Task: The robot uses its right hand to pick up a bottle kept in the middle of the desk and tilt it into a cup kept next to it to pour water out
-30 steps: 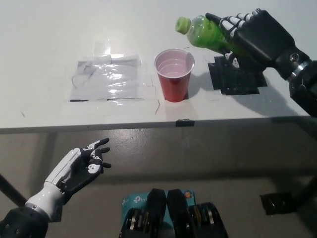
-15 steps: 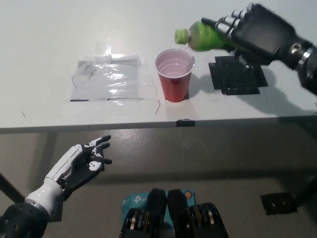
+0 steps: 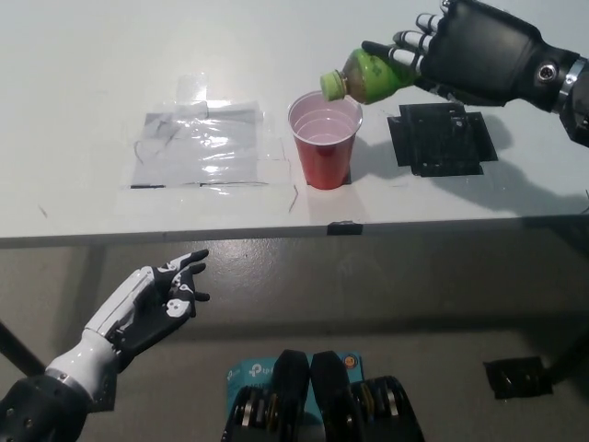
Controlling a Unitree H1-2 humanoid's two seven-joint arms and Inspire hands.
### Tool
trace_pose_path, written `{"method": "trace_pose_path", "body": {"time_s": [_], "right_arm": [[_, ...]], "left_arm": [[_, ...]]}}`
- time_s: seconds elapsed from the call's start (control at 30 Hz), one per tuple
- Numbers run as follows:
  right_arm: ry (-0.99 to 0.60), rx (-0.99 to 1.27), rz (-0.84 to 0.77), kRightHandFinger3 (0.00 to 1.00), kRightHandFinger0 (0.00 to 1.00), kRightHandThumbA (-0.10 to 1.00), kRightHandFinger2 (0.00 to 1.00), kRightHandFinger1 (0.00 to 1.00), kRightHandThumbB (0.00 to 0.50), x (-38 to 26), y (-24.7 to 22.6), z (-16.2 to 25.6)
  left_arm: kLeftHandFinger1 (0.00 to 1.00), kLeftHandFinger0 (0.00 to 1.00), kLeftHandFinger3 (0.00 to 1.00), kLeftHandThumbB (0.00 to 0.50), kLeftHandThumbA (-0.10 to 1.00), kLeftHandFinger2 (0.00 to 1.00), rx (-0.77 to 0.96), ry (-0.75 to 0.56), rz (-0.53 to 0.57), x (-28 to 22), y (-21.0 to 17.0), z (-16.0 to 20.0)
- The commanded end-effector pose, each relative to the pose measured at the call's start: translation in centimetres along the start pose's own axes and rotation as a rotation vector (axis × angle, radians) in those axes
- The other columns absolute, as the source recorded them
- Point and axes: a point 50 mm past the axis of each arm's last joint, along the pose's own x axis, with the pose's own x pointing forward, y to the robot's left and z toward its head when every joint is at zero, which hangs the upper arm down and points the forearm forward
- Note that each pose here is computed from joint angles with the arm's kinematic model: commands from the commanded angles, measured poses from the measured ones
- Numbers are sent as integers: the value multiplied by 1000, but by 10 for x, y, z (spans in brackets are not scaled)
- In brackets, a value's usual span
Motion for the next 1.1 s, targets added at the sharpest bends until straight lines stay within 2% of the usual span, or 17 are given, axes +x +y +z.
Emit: {"method": "trace_pose_path", "body": {"time_s": [0.0, 0.03, 0.13, 0.23, 0.3, 0.47, 0.57, 0.6, 0.63, 0.67, 0.7, 0.73, 0.77, 0.8, 0.83, 1.0, 1.07], "right_arm": [[24, -117, -119, 142, 0, 101, 284, 11, 242, 6, -45, -40], [12, -116, -112, 270, 0, 124, 295, 4, 242, 10, -48, -40], [-2, -137, -110, 328, 0, 141, 245, 0, 281, 12, -51, -37], [0, -133, -111, 286, 0, 98, 187, 0, 272, 15, -51, -37], [4, -122, -106, 196, 0, 75, 183, 0, 246, 15, -51, -38], [34, -95, -133, 95, 0, 74, 182, 0, 251, 10, -45, -38], [56, -63, -121, 81, 0, 100, 270, 8, 213, 10, -44, -37], [114, 14, -139, 188, 0, 79, 280, 18, 204, 10, -41, -34], [171, 91, -170, 132, 0, -37, 273, 3, 188, 9, -37, -29], [196, 124, -173, 122, 0, -49, 290, 9, 183, 8, -36, -27], [234, 178, -179, 45, 0, -86, 353, 35, 163, 9, -35, -23], [268, 229, -191, 57, 0, -83, 396, 58, 170, 9, -34, -20], [289, 258, -189, 128, 0, -70, 408, 65, 175, 9, -35, -19], [361, 370, -221, 251, 0, -88, 412, 79, 212, 9, -34, -16], [392, 426, -243, 316, 0, -100, 362, 63, 224, 9, -34, -14], [538, 679, -318, 322, 0, -100, 224, 4, 140, 10, -29, -2], [559, 712, -339, 345, 0, -100, 154, 0, 127, 9, -26, 0]], "left_arm": [[991, 809, 1000, 115, 564, 1000, 44, -36, -18, 1, 5, 15], [994, 812, 1000, 98, 558, 1000, 43, -37, -20, 0, 5, 17], [991, 819, 1000, 113, 565, 1000, 45, -38, -19, 0, 5, 16], [1000, 830, 1000, 102, 572, 1000, 43, -40, -19, -2, 6, 16], [1000, 831, 1000, 98, 576, 1000, 44, -40, -19, -2, 6, 17], [992, 832, 1000, 94, 557, 1000, 39, -33, -9, -4, 6, 14], [993, 836, 1000, 87, 558, 1000, 41, -28, -6, -5, 5, 14], [995, 839, 1000, 81, 555, 1000, 32, -28, -8, -6, 5, 14], [1000, 853, 1000, 82, 556, 1000, 32, -28, -14, -6, 5, 14], [1000, 860, 1000, 82, 558, 1000, 30, -26, -16, -6, 5, 14], [1000, 861, 1000, 76, 548, 1000, 23, -30, -16, -7, 4, 12], [1000, 860, 1000, 85, 545, 1000, 23, -25, -12, -7, 4, 12], [1000, 859, 1000, 90, 547, 1000, 24, -24, -12, -7, 4, 12], [1000, 853, 1000, 95, 539, 1000, 19, -22, -7, -7, 2, 11], [1000, 850, 1000, 99, 539, 1000, 18, -21, -5, -7, 2, 11], [991, 838, 1000, 104, 559, 1000, 17, -17, 0, -11, 0, 6], [991, 836, 1000, 102, 559, 1000, 19, -19, -1, -11, 0, 6]]}}
